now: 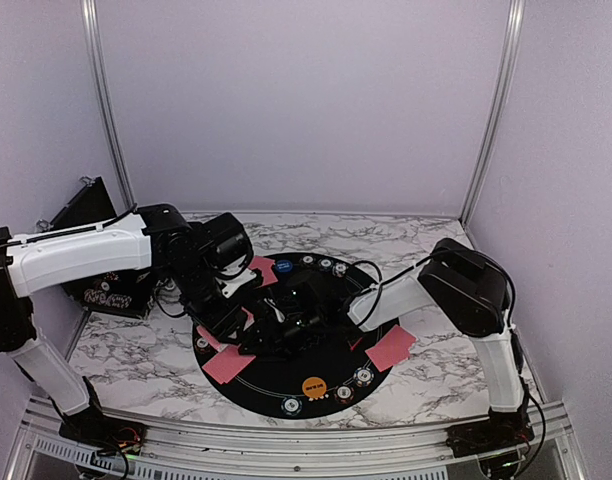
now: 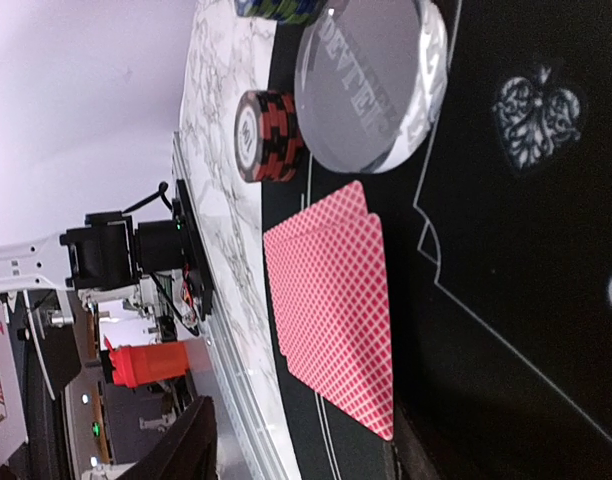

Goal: Distribute texas hold em gaming equipment
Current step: Distribute the poker card in the dealer area.

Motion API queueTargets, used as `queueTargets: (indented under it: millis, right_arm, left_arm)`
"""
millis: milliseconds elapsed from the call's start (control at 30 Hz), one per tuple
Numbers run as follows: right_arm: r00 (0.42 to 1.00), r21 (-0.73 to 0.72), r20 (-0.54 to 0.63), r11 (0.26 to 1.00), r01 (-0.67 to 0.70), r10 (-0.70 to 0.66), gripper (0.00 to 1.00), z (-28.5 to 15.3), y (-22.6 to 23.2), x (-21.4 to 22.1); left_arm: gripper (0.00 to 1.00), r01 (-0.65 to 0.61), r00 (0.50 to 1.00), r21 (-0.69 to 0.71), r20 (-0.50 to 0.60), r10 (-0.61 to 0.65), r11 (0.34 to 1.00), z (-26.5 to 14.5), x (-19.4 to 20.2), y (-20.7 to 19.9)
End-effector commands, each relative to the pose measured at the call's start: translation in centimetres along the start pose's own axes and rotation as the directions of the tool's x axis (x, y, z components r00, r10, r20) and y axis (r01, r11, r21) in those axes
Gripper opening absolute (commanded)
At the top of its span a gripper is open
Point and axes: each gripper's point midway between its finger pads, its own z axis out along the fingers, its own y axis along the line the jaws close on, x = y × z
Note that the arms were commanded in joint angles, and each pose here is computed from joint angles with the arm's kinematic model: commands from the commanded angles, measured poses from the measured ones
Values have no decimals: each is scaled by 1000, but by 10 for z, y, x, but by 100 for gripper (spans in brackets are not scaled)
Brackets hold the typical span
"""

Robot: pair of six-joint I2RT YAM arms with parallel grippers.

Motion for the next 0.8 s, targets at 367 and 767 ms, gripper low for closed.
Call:
queueTargets:
  millis: [367,767]
  right_arm:
    - [1000,89,15,996,9,-10,69,-6,0,-2]
    - [998,172,28,984,50,-56,66,-2,-3,-7]
  left_arm:
    - [58,27,999,-7,35,-27,1000,-10,14,9]
    - [58,69,997,-12,26,-69,998,-8,26,17]
